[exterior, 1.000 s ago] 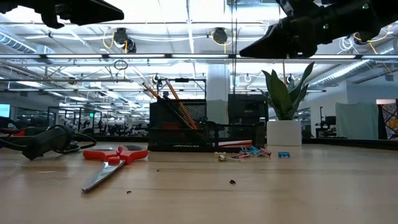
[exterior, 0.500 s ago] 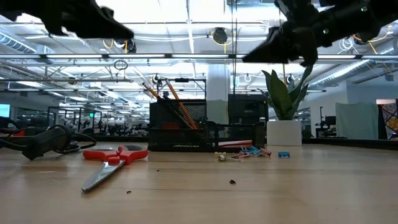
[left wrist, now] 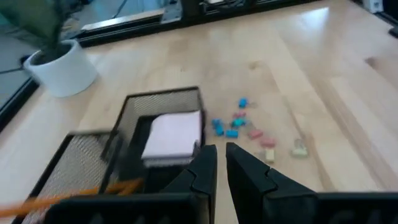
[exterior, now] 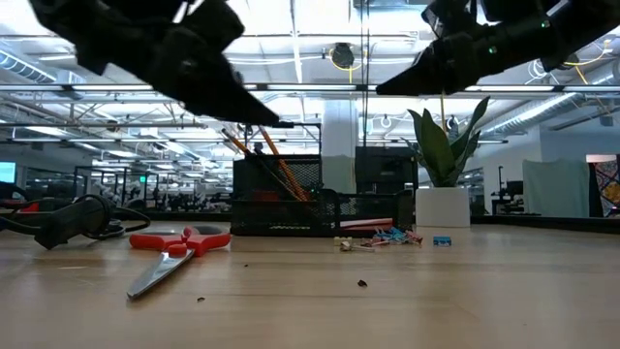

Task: Pick and place office supplies into organizer
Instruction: Put the green binder clip into the black desk organizer

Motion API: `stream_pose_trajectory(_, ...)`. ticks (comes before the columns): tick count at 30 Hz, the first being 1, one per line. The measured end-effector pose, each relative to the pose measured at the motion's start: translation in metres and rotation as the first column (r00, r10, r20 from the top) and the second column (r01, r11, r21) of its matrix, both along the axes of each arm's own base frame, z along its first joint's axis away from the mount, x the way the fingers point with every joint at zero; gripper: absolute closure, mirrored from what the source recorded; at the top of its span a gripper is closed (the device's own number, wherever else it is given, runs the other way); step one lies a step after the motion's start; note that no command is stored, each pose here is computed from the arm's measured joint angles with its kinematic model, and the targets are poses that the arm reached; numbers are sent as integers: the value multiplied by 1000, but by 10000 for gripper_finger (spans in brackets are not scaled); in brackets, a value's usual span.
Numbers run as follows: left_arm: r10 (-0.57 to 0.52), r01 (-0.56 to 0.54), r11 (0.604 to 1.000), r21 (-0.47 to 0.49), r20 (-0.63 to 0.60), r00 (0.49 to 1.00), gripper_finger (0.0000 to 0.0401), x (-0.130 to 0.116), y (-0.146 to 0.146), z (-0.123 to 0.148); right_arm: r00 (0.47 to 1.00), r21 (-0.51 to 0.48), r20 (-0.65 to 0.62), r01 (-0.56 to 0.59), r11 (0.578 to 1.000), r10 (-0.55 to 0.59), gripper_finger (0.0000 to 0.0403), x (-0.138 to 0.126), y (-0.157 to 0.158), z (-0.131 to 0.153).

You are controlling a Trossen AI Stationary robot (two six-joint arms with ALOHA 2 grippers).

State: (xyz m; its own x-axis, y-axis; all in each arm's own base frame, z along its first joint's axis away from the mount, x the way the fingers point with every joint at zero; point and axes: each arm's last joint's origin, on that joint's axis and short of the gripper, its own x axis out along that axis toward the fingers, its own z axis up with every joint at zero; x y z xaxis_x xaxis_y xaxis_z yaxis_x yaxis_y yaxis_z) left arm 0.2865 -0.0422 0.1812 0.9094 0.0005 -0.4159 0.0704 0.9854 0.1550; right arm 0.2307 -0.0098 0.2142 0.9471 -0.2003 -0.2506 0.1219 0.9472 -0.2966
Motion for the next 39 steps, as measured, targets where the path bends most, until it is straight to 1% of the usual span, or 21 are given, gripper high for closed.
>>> stream_pose_trajectory(2, -60, 60, 998, 31, 1, 998, 356, 11, -3, 2, 1000, 16, 14, 6, 1000, -6, 403, -1, -1, -2)
stream_pose_trajectory(5, -142, 140, 985, 101, 17, 990, 356, 26, -7, 8, 998, 19, 70, 6, 1000, -8, 403, -1, -1, 1)
stream_pose_trajectory(8, -183, 181, 981, 76, 29, 983, 357, 36, -10, 13, 994, 18, 109, 25, 1000, -27, 403, -2, -5, 6)
stream_pose_trajectory(11, -201, 201, 980, 18, -7, 980, 357, 39, -12, 4, 984, 43, 163, 60, 997, -66, 403, -3, -13, 11)
stream_pose_trajectory(12, -200, 201, 980, 14, -24, 979, 357, 40, -13, 1, 983, 64, 163, 73, 995, -82, 403, -4, -15, 11)
stream_pose_trajectory(14, -208, 210, 977, 36, -48, 977, 357, 42, -13, -8, 981, 111, 160, 93, 990, -110, 403, -4, -19, 10)
stream_pose_trajectory(16, -183, 188, 981, 55, -88, 979, 357, 44, -11, -19, 985, 137, 121, 103, 985, -120, 403, -5, -19, 6)
stream_pose_trajectory(20, -140, 139, 990, -17, -142, 980, 357, 48, -13, -39, 993, 163, 42, 100, 982, -108, 403, -6, -15, -2)
stream_pose_trajectory(23, -169, 154, 982, -110, -142, 975, 356, 50, -16, -46, 995, 163, 11, 92, 982, -95, 403, -7, -12, -5)
stream_pose_trajectory(25, -182, 165, 979, -120, -148, 972, 352, 51, -19, -51, 996, 156, 15, 89, 984, -93, 403, -6, -12, -4)
stream_pose_trajectory(27, -185, 166, 977, -136, -135, 974, 340, 53, -20, -54, 995, 156, 17, 90, 984, -94, 403, -6, -12, -4)
stream_pose_trajectory(29, -213, 191, 966, -176, -114, 970, 321, 53, -22, -53, 995, 157, 22, 94, 983, -99, 403, -6, -13, -4)
stream_pose_trajectory(31, -238, 214, 953, -215, -89, 967, 296, 54, -25, -51, 995, 157, 22, 95, 983, -100, 403, -6, -13, -4)
stream_pose_trajectory(34, -241, 219, 942, -253, -59, 969, 252, 55, -30, -48, 995, 157, 22, 95, 983, -100, 403, -6, -13, -4)
stream_pose_trajectory(36, -232, 211, 940, -269, -48, 972, 224, 55, -33, -46, 995, 157, 22, 95, 983, -100, 403, -6, -13, -4)
stream_pose_trajectory(39, -192, 163, 950, -266, -87, 978, 192, 57, -34, -45, 995, 158, 22, 95, 983, -100, 403, -6, -13, -4)
